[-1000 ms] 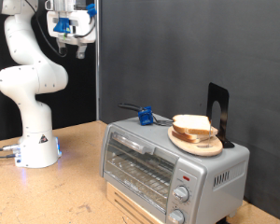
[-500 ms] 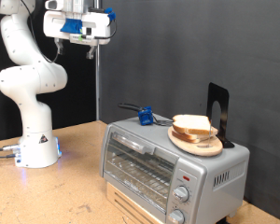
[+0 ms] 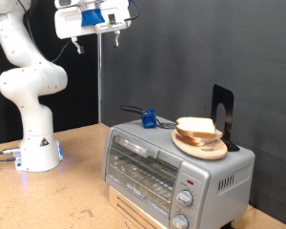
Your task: Make a piece of toast with the oven
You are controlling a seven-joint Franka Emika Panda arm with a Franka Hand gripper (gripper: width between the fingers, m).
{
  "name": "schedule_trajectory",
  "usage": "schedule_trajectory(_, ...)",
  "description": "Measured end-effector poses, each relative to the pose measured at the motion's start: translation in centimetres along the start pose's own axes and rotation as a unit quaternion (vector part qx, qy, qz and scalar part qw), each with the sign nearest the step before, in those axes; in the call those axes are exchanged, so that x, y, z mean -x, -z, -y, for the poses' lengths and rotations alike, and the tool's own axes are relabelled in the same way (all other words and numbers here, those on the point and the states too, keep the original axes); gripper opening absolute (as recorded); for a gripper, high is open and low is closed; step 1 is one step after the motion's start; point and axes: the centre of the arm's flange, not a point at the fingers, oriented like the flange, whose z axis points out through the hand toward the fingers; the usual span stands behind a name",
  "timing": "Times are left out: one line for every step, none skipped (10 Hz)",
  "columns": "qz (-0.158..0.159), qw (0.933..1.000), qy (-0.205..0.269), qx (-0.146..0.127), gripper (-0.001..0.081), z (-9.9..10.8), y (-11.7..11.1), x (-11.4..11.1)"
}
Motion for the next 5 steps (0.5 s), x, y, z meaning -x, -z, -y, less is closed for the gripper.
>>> schedule_trajectory(0.010,0.9986,0.051,0.006,0.0809,-0.5,0.0,0.0)
schedule_trajectory(0.033,0.9935,0.109,-0.002,0.0809,-1.1,0.2,-0.5)
schedule_trajectory(0.059,0.9850,0.159,-0.031,0.0809,-1.1,0.2,-1.0)
schedule_trajectory(0.086,0.9761,0.191,-0.059,0.0809,-0.6,-0.3,-1.4)
schedule_trajectory(0.099,0.9726,0.193,-0.085,0.0809,0.5,-1.0,-1.8)
